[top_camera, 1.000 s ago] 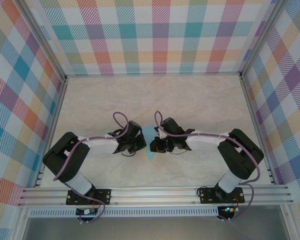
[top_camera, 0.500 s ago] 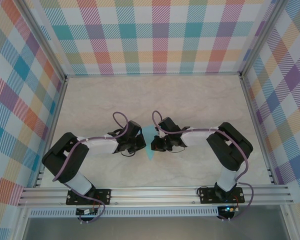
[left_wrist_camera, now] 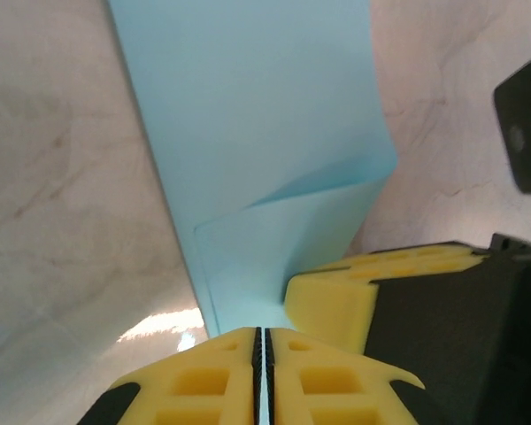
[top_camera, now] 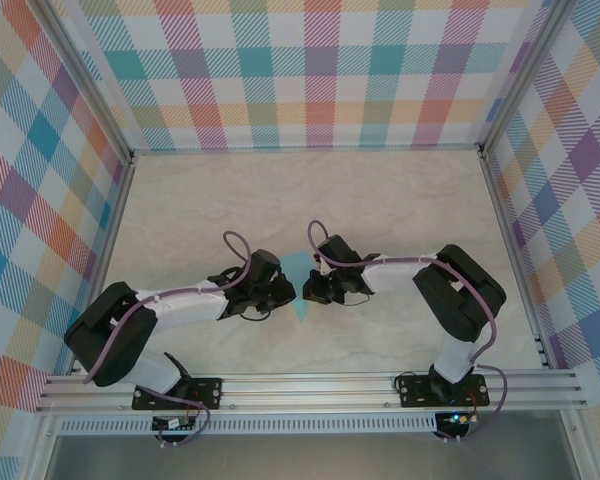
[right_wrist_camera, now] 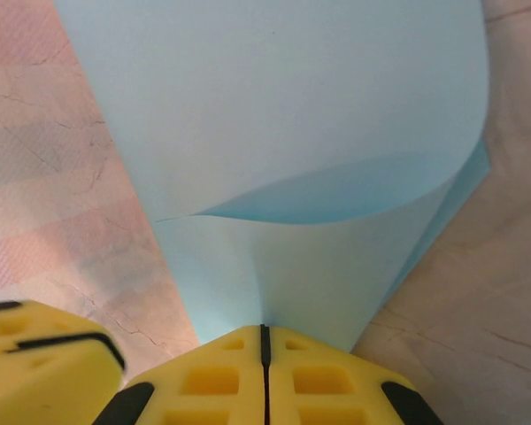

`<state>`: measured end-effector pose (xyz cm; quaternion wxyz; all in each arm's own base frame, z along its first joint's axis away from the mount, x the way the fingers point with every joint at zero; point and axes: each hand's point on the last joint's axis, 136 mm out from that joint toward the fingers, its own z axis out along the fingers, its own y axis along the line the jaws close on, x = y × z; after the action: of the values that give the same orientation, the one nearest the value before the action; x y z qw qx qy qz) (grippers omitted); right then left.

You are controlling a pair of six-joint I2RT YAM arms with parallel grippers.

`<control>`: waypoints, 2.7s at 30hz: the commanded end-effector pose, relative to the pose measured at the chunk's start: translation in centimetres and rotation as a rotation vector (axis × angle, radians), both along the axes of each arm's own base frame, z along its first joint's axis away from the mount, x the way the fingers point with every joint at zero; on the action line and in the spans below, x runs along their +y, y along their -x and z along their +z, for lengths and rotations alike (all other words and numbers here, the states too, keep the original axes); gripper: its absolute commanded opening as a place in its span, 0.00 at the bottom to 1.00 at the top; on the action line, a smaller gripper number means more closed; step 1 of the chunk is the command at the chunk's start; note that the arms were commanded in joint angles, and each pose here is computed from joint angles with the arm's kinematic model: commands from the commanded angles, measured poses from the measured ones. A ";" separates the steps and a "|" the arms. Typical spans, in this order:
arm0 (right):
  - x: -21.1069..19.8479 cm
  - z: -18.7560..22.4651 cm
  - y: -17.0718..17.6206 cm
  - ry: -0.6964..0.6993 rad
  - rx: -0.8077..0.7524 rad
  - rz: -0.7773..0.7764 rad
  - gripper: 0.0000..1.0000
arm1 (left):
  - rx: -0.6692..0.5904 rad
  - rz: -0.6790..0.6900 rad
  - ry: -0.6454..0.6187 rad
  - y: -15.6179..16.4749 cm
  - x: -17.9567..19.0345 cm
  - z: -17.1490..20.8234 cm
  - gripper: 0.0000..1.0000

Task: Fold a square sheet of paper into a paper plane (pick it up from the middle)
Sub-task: Third fold the triangle at the center of the table, then rotate the paper at the center of the table.

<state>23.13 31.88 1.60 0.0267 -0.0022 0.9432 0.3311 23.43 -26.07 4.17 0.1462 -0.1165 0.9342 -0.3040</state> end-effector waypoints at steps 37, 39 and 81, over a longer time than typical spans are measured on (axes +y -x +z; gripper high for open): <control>-1.4 -0.1 -7.6 0.010 -0.279 0.227 0.09 | 0.200 0.030 -0.232 4.8 3.1 -7.0 0.00; -1.9 -0.3 -8.9 0.025 -0.285 0.202 0.09 | 0.199 0.024 -0.232 4.8 3.0 -7.0 0.00; -4.9 -1.0 -10.1 0.469 -0.126 -0.065 0.22 | -0.059 0.054 -0.209 2.1 4.6 2.0 0.47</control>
<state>34.87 32.06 2.01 0.1133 -0.0626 0.9715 0.1984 21.04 -20.78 5.71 0.1839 -0.1349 0.9554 -0.1877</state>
